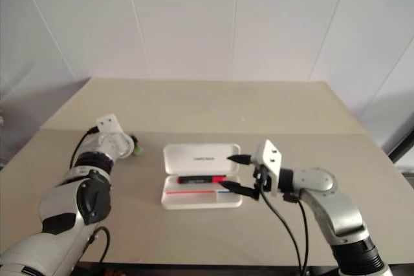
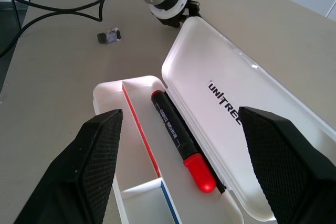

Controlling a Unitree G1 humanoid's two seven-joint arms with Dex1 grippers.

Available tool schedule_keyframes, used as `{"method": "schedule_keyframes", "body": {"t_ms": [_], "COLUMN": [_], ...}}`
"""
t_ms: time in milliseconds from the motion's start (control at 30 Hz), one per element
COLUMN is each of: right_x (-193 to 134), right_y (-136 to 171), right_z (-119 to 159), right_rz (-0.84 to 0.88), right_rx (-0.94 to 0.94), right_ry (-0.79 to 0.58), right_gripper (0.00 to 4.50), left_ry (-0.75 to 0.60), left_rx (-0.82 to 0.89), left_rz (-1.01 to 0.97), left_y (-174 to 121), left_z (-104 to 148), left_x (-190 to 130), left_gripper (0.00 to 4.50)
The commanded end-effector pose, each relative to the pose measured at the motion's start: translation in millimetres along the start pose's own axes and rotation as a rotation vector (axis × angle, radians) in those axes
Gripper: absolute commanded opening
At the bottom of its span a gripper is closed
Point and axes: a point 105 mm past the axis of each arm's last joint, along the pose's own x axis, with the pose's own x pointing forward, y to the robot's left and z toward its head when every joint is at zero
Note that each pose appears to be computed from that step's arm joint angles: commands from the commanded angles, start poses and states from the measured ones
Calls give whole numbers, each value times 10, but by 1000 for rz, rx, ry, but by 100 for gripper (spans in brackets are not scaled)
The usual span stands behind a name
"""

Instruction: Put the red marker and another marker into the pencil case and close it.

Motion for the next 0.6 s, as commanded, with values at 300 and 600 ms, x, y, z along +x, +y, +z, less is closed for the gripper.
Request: {"method": "schedule_keyframes", "body": {"t_ms": [300, 600], "right_x": [-1, -6], "right_y": [11, -7], "right_z": [115, 114], "right_rz": [-17, -25], "right_rx": [-40, -43], "right_ry": [-36, -33], "right_gripper": [450, 450], "left_ry": [140, 118], "left_rx": [56, 92], "left_rz": [12, -17], "left_y": [41, -22], "left_z": [-403, -354], "left_x": [75, 58], "left_gripper": [115, 115]}}
